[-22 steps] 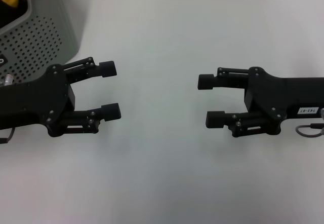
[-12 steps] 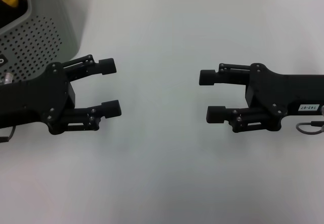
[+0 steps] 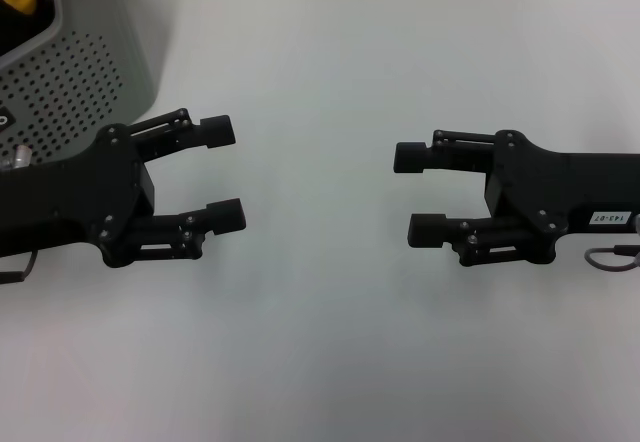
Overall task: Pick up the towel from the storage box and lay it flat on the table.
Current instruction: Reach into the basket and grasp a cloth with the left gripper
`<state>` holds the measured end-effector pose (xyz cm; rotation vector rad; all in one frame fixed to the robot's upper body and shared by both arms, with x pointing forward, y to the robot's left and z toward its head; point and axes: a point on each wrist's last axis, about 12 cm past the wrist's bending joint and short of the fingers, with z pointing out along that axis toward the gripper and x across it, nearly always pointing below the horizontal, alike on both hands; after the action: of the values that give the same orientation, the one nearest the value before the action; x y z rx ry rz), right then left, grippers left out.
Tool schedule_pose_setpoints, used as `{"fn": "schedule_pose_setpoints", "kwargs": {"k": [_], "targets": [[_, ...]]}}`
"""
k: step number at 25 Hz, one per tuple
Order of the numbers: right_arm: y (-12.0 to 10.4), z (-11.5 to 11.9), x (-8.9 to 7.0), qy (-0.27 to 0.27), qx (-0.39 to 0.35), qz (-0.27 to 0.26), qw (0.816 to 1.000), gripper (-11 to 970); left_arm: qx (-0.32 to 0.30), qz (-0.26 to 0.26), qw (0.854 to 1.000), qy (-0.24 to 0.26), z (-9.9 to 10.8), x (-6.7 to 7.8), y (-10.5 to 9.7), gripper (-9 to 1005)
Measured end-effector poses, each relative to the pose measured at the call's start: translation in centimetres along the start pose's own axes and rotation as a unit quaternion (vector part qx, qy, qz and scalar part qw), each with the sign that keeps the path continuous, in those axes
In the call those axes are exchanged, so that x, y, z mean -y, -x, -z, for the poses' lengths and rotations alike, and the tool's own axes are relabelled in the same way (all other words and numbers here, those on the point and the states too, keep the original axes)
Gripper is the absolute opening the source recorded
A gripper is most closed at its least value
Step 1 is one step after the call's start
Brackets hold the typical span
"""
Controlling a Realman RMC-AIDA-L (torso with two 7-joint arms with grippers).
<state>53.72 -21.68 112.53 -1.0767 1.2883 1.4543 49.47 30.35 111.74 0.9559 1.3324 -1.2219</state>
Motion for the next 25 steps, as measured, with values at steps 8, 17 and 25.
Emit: {"fn": "schedule_pose_setpoints", "kwargs": {"k": [8, 17, 25], "targets": [[-0.6, 1.1, -0.1, -0.033, 0.011, 0.006, 0.999, 774, 0.083, -0.029, 0.996, 0.0, -2.0, 0.5, 1.9, 868], [-1.7, 2.5, -0.7, -0.069, 0.014, 0.01, 0.997, 773, 0.078, -0.151, 0.977, 0.13, -1.3, -0.6, 10.6, 855], [-3.0, 3.3, -1.7, -0.09, 0.025, 0.005, 0.996, 773, -0.039, -0.16, 0.941, 0.297, -1.6, -3.7, 16.1, 759]]}}
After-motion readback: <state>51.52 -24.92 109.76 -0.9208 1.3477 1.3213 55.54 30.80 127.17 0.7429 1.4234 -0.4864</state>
